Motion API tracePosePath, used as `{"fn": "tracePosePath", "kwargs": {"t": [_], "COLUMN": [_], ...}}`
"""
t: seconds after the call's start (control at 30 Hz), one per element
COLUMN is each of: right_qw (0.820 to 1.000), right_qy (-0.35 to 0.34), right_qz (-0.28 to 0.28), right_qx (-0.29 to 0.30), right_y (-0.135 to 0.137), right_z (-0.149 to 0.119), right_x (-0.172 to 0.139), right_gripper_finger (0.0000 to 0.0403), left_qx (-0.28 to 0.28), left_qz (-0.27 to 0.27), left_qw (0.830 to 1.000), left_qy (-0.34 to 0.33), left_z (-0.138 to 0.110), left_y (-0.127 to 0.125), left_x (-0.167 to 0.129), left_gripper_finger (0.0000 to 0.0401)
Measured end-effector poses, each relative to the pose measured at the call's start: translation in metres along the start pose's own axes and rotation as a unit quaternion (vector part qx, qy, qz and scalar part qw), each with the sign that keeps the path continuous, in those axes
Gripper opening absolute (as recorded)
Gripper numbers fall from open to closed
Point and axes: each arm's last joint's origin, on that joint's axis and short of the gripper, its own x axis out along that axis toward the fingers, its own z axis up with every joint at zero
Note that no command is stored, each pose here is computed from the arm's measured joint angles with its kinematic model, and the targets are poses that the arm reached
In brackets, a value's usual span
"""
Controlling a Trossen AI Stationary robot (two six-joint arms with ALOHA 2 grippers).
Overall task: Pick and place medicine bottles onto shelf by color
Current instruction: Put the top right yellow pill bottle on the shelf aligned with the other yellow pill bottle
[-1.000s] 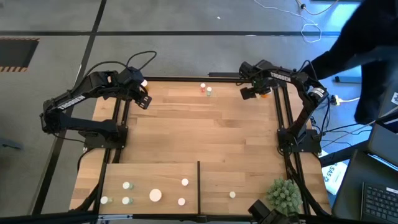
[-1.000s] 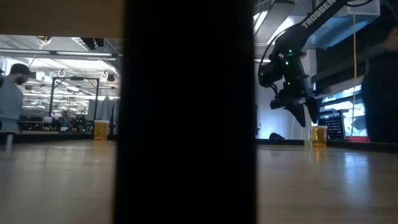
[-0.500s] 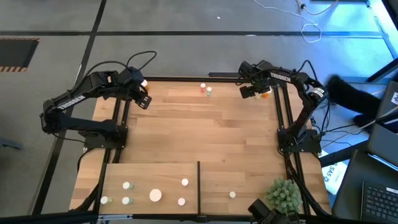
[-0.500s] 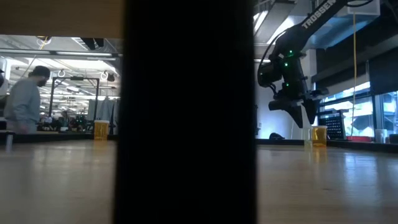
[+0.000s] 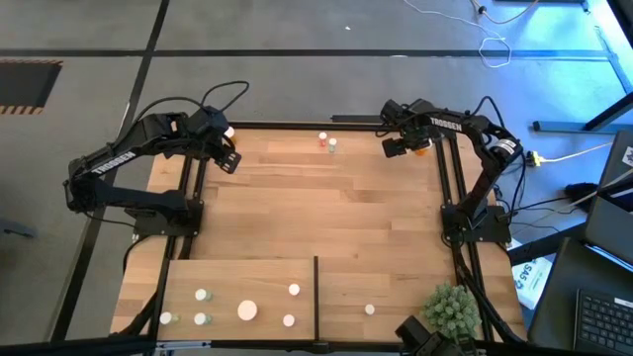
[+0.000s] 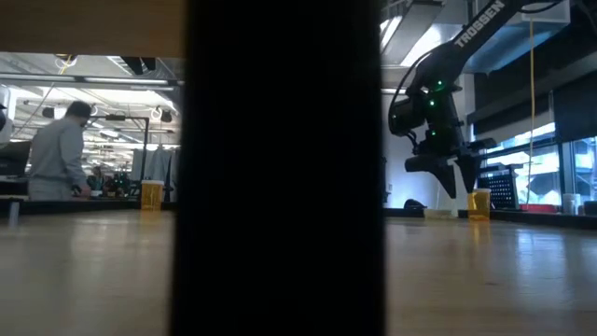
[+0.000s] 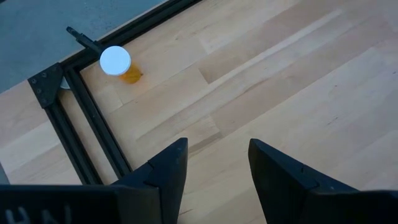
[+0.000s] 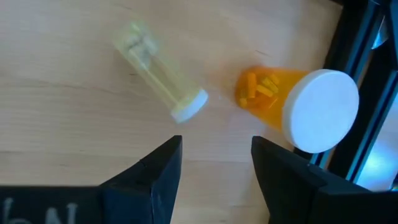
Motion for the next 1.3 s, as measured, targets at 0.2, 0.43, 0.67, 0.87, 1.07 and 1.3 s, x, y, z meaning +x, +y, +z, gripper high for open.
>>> {"fn": "tracePosePath", "kwargs": {"t": [0.2,0.43,0.67,0.87,1.07,1.3], "right_qw": [0.999,0.993,0.992,0.989,0.989,0.990], "right_qy": [-0.017,-0.050,-0.048,-0.057,-0.058,-0.048], "right_qz": [0.012,0.077,0.073,0.069,0.069,0.060], "right_qx": [-0.032,-0.078,-0.091,-0.116,-0.117,-0.115], "right_y": [0.002,0.011,0.011,0.013,0.013,0.015], "right_z": [0.004,0.010,0.007,0.008,0.009,0.010], "right_x": [-0.001,0.001,0.007,0.012,0.013,0.019], "right_gripper_finger": [0.0197,0.0197,0.0197,0.0197,0.0197,0.0197], "left_qx": [0.000,0.000,0.000,0.000,0.000,0.000], "left_qz": [-0.001,-0.001,-0.001,-0.001,-0.001,-0.001], "left_qw": [1.000,1.000,1.000,1.000,1.000,1.000], "left_qy": [0.000,0.001,0.000,0.001,0.001,0.001], "left_z": [0.000,0.000,0.000,0.000,0.000,0.000], "left_y": [0.000,0.000,0.000,0.000,0.000,0.000], "left_x": [0.000,0.000,0.000,0.000,0.000,0.000], "left_gripper_finger": [0.0165,0.0165,0.0165,0.0165,0.0165,0.0165]}}
